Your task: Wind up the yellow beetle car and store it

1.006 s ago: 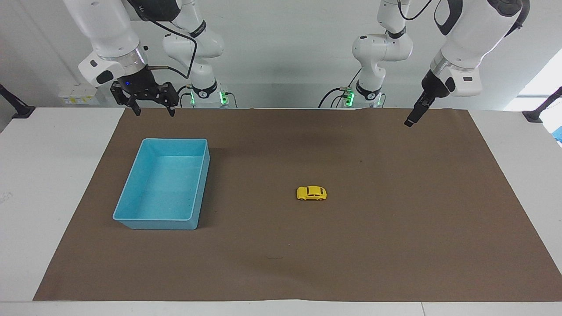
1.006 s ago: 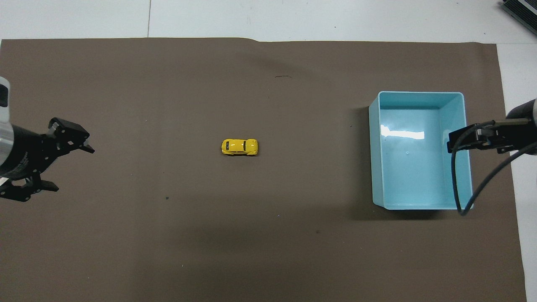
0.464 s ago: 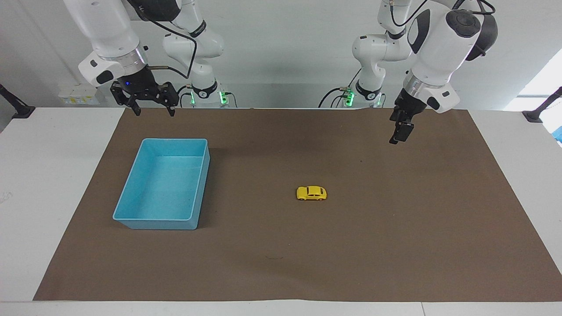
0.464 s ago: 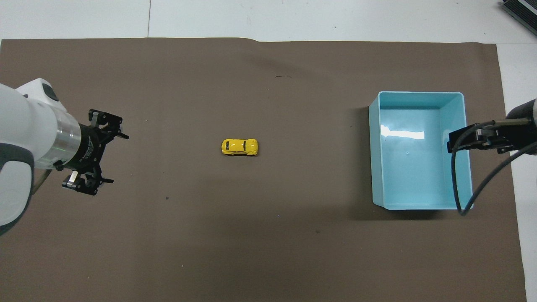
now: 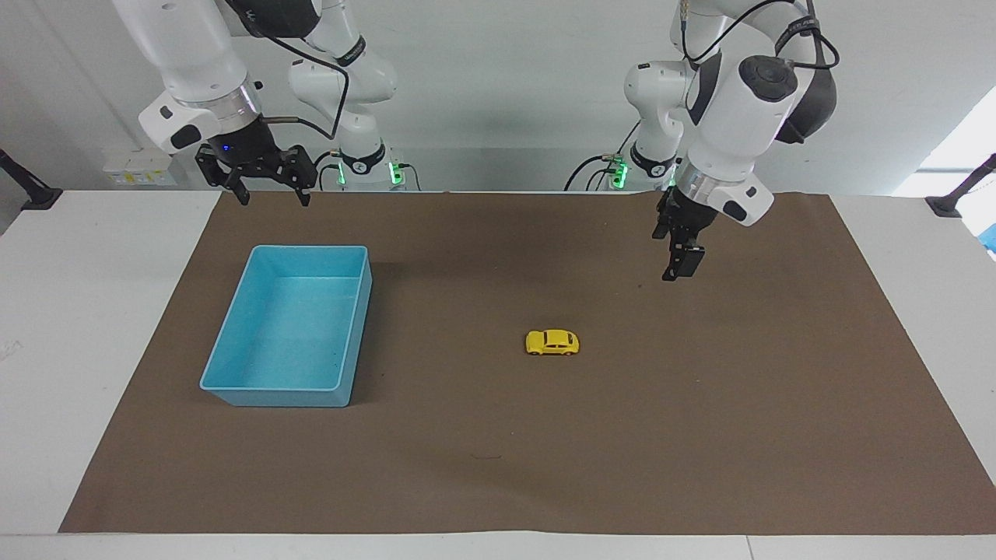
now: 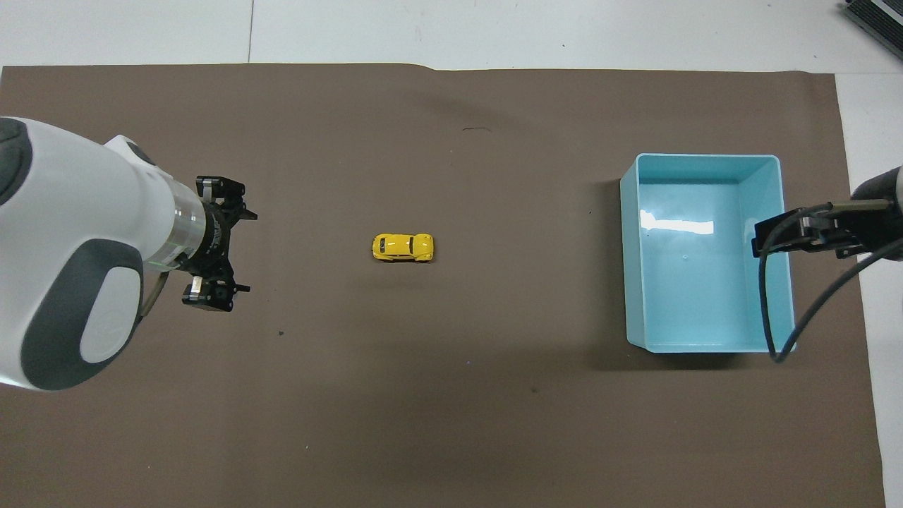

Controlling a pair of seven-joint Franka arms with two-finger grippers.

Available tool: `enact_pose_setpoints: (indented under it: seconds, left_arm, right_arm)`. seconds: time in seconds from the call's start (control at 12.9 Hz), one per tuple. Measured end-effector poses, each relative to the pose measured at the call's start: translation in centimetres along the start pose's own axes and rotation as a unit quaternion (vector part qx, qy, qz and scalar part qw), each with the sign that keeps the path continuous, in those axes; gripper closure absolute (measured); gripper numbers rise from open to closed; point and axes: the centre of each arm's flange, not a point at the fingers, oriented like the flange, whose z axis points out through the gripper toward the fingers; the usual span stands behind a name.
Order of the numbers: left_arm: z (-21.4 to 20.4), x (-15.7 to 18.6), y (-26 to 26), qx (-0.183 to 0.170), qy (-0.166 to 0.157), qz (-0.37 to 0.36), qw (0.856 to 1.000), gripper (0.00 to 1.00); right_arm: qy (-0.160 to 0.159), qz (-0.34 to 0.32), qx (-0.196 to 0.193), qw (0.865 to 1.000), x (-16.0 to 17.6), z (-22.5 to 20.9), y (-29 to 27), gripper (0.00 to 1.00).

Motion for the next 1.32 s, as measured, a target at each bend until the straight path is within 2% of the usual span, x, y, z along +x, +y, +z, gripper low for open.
enact_pose_setpoints:
  seconds: [0.31, 0.54, 0.85, 1.16, 1.32]
  left_arm:
    - [7.0, -4.6, 1.0, -0.006, 0.007, -0.091, 0.996, 0.0]
    - [9.8, -7.5, 0.4, 0.0, 0.002, -0.101, 0.995, 0.0]
    - [12.7, -9.6, -0.2, -0.006, 0.018, -0.099, 0.995, 0.0]
    - [14.5, -11.3, 0.7, -0.018, 0.019, -0.108, 0.994, 0.0]
    - [16.0, -13.2, 1.3, -0.037, 0.037, -0.116, 0.992, 0.0]
  right_arm:
    - [0.0, 0.0, 0.0, 1.0, 0.0, 0.0, 0.0, 0.0]
    - [0.0, 0.0, 0.0, 1.0, 0.0, 0.0, 0.0, 0.0]
    - [0.0, 0.0, 0.0, 1.0, 0.0, 0.0, 0.0, 0.0]
    - [0.0, 0.0, 0.0, 1.0, 0.0, 0.0, 0.0, 0.0]
    - [0.0, 0.0, 0.0, 1.0, 0.0, 0.0, 0.0, 0.0]
